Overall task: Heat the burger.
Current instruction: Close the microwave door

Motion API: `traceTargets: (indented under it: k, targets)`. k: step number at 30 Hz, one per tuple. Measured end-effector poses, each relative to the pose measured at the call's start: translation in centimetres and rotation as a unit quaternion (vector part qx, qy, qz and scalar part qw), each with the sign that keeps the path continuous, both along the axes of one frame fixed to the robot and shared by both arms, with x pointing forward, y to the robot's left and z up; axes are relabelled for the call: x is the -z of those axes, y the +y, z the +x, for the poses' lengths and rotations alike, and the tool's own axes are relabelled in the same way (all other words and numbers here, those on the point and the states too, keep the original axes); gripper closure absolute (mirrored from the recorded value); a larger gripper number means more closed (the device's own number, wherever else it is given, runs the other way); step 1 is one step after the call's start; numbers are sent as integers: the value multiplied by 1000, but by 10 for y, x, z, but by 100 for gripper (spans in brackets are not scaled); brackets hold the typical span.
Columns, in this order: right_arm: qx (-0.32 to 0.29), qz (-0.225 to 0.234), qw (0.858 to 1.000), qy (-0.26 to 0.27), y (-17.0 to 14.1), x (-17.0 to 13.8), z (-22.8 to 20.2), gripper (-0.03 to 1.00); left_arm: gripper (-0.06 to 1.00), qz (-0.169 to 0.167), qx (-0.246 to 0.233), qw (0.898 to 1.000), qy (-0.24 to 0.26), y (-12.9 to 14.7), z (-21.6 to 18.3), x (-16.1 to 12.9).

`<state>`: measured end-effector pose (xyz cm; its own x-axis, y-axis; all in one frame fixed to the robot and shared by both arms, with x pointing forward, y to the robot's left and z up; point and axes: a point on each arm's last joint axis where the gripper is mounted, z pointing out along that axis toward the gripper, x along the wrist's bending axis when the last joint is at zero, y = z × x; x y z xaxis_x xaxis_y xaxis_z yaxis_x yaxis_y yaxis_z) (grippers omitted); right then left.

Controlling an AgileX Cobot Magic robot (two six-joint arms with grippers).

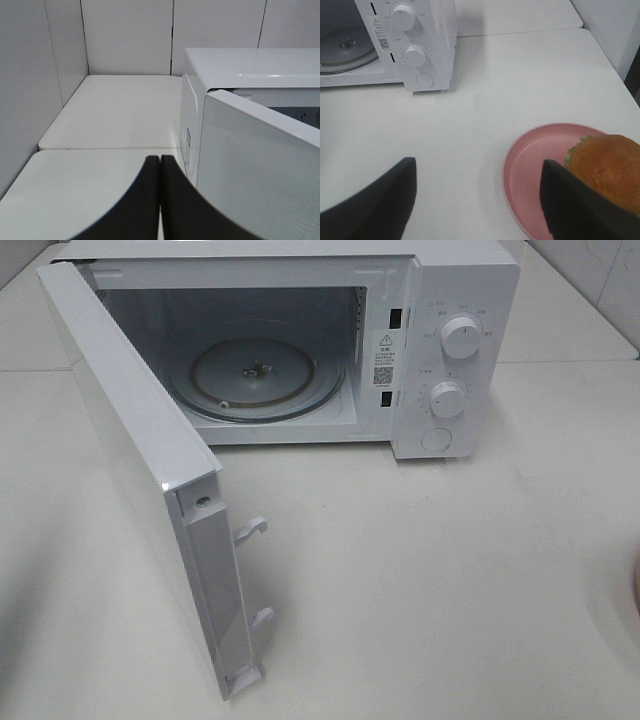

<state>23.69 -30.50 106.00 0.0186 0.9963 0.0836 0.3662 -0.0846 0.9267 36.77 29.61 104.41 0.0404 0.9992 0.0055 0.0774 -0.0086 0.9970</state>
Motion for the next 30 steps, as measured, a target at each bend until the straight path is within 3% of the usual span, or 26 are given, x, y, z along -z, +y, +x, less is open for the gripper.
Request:
traceTargets:
  k: [13, 23, 30]
  targets:
    - [0, 0, 1000, 0, 0, 0, 0, 29, 94, -31, 11, 999, 1, -4, 42, 23]
    - [0, 0, 1000, 0, 0, 0, 0, 29, 94, -34, 91, 995, 26, -20, 66, 47]
    - [0, 0, 1000, 0, 0, 0, 0, 30, 94, -21, 165, 985, 42, -33, 74, 65]
